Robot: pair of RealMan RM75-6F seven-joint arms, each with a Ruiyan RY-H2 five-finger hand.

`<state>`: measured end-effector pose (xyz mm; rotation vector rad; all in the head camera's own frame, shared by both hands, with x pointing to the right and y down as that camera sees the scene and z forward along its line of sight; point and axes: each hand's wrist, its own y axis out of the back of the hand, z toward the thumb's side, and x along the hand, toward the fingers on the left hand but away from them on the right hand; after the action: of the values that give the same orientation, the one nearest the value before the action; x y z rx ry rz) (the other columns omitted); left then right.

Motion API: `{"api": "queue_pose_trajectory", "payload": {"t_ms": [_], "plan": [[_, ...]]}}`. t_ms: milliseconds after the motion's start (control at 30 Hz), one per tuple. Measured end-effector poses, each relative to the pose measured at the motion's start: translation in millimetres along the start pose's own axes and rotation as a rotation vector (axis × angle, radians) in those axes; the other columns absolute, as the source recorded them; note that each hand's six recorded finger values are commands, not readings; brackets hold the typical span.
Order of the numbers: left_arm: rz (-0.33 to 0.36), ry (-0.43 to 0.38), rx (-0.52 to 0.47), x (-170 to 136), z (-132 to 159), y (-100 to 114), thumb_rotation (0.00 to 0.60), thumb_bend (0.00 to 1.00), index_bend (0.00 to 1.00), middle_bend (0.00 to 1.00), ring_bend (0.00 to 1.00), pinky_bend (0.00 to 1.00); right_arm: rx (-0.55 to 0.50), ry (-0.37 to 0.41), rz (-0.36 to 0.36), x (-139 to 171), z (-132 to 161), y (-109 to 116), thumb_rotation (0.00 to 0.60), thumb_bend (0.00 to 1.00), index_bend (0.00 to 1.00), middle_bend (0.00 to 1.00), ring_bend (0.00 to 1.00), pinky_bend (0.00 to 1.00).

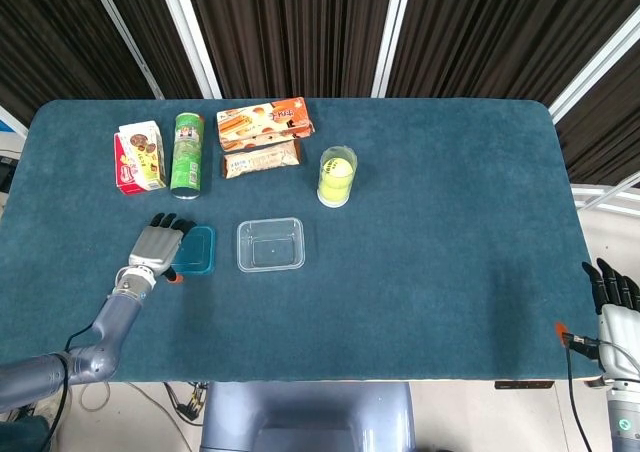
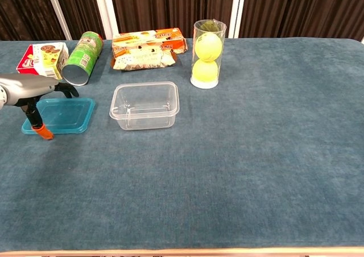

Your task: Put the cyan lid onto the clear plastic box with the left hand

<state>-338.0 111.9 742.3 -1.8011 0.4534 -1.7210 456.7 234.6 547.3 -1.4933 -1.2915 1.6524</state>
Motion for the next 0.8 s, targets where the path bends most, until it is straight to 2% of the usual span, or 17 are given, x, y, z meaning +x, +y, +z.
{"api": "queue_pose_trajectory", "payload": {"t_ms": [300,467,800], "plan": [[0.027,-0.012,-0.035,-8,0,13,0.600,0.26,0.14,0.46,0.01,0.00,0.000,0.000,-0.002,0,0,0,0.600,0.29,0.10,0.00,0.00,0.00],[0.047,-0.031,-0.056,-17,3,28,0.600,0.26,0.15,0.46,0.01,0.00,0.000,0.001,-0.002,0,0,0,0.600,0.29,0.10,0.00,0.00,0.00],[0.071,-0.093,-0.100,-40,29,79,0.600,0.26,0.15,0.45,0.01,0.00,-0.011,-0.006,0.000,0,0,0,0.600,0.29,0.10,0.00,0.00,0.00]]}}
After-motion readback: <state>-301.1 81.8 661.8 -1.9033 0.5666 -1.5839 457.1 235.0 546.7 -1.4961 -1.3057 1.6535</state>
